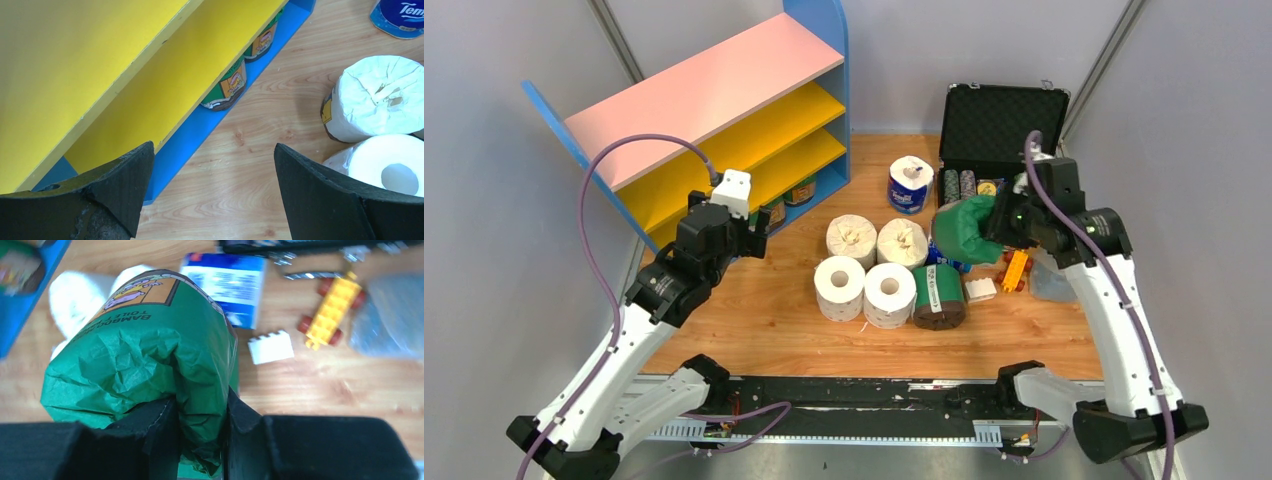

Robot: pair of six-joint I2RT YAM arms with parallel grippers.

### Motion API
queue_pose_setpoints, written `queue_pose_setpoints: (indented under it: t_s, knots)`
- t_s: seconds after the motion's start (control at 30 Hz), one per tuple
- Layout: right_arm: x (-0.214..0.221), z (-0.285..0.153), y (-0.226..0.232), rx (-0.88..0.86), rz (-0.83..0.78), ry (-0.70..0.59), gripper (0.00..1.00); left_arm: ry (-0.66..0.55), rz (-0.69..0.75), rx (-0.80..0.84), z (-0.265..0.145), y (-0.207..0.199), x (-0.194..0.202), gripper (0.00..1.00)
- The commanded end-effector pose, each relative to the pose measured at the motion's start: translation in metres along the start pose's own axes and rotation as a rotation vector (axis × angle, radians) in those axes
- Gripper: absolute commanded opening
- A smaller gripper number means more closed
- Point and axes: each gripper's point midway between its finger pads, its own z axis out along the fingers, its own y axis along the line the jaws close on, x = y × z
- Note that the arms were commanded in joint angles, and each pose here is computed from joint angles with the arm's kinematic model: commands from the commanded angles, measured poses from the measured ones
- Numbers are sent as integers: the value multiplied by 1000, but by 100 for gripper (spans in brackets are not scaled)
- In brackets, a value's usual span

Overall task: Place and organize the paper towels onto the shelf
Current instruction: Pick up the paper towel from the center of the board, then place the paper towel at the center of the board.

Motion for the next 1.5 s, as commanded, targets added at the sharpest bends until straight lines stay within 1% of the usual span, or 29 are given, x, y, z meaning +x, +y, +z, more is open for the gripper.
queue_pose_setpoints:
  t_s: [0.0, 0.13, 0.2, 0.3, 0.4, 0.43, 0.47, 0.5, 0.63, 0.83, 0.87, 0.93, 1.07, 1.13, 1.23, 1.3, 1.4, 1.47]
  knots:
    - [-13, -5, 84, -262, -343, -58, 5, -30, -22, 6, 2, 0, -7, 96]
    - [7, 5, 164, -430, -669, -67, 9, -45, -40, -19, -2, 7, -9, 96]
    - [21, 12, 199, -513, -824, -57, 9, -60, -55, -40, -5, 12, -12, 96]
    - [44, 25, 242, -594, -1034, -42, 7, -86, -86, -88, -11, 25, -16, 96]
    - [65, 32, 283, -664, -1190, -46, 6, -113, -124, -174, -19, 44, -19, 96]
    - [79, 40, 294, -688, -1241, -24, 5, -128, -143, -211, -24, 53, -19, 97]
    - [85, 40, 304, -718, -1281, -29, 5, -138, -155, -232, -26, 57, -20, 97]
    - [94, 48, 313, -734, -1316, -17, 5, -153, -174, -266, -31, 66, -20, 97]
    - [118, 70, 340, -761, -1432, -10, 6, -187, -223, -317, -41, 81, -21, 97]
    - [148, 101, 361, -839, -1498, 36, 6, -225, -283, -400, -54, 101, -20, 97]
    - [151, 104, 364, -851, -1502, 40, 5, -225, -286, -406, -55, 102, -19, 97]
    - [153, 105, 370, -866, -1499, 37, 1, -233, -294, -414, -57, 104, -19, 97]
    - [148, 94, 372, -880, -1500, 9, 1, -238, -298, -418, -57, 105, -19, 97]
    - [147, 98, 359, -829, -1509, 17, 1, -235, -294, -413, -55, 105, -19, 97]
    - [140, 109, 327, -697, -1525, 39, 0, -234, -291, -399, -53, 102, -20, 97]
    - [130, 110, 306, -628, -1502, 45, 0, -234, -291, -387, -52, 100, -21, 97]
    - [113, 110, 280, -568, -1453, 50, 0, -232, -289, -376, -50, 98, -21, 97]
    - [105, 107, 272, -559, -1440, 41, 0, -234, -291, -375, -50, 98, -21, 97]
